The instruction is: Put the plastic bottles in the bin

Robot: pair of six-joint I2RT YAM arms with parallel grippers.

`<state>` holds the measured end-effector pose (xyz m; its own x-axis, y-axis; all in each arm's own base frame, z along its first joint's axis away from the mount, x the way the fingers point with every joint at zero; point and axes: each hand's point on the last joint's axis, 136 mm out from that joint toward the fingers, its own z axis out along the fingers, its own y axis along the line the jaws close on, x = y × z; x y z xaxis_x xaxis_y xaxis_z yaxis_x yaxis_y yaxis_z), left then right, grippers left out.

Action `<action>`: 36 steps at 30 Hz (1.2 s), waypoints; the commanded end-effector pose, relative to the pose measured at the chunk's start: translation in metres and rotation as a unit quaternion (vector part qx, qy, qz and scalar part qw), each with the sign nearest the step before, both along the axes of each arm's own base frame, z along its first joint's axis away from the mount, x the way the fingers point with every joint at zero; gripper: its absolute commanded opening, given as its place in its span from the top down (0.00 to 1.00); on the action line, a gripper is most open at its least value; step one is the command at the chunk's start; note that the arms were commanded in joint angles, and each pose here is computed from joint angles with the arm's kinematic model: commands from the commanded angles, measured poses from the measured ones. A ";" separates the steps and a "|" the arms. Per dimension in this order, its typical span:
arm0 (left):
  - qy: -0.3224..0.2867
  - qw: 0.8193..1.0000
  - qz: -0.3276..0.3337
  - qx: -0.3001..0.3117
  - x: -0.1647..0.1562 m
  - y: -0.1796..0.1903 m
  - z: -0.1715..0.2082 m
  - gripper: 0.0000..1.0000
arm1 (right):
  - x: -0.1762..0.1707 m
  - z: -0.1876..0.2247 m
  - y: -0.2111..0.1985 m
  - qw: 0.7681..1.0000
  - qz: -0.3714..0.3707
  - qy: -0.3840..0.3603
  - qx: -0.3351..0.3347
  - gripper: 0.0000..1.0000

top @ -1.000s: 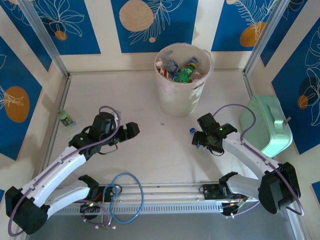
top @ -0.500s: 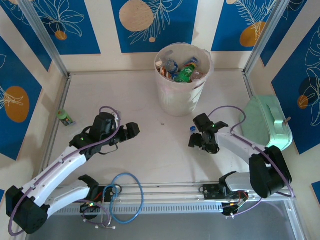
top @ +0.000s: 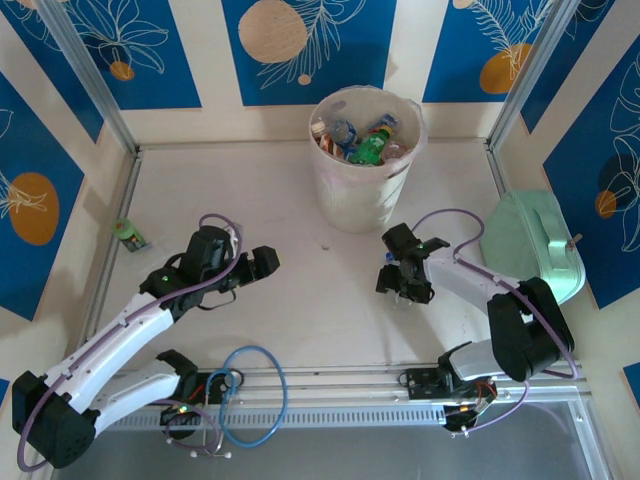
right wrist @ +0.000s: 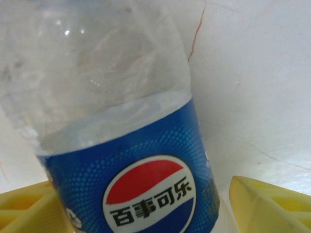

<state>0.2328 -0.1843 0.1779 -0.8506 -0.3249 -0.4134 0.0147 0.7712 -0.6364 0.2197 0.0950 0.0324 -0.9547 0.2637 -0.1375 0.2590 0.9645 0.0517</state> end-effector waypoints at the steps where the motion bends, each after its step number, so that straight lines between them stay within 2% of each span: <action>1: 0.004 1.000 0.010 -0.004 0.002 0.003 -0.002 0.11 | 0.003 0.004 0.006 1.000 0.002 0.004 0.011 0.21; 4: 0.004 1.000 0.009 -0.004 0.002 0.003 -0.002 0.11 | 0.002 0.003 0.006 1.000 0.003 0.010 0.011 0.23; 10: 0.000 1.000 0.011 -0.003 0.001 0.005 0.000 0.11 | 0.001 0.004 0.007 1.000 0.005 0.005 0.013 0.35; 17: 0.003 1.000 0.012 -0.004 0.002 0.004 -0.002 0.11 | -0.005 0.010 0.005 1.000 0.002 -0.004 0.015 0.43; 28: 0.015 1.000 0.010 -0.006 0.003 0.001 -0.010 0.11 | -0.023 0.048 0.012 0.996 0.013 -0.062 0.061 0.51; 36: 0.019 1.000 0.011 -0.010 0.003 0.000 -0.012 0.11 | -0.042 0.093 0.018 0.985 0.034 -0.122 0.120 0.52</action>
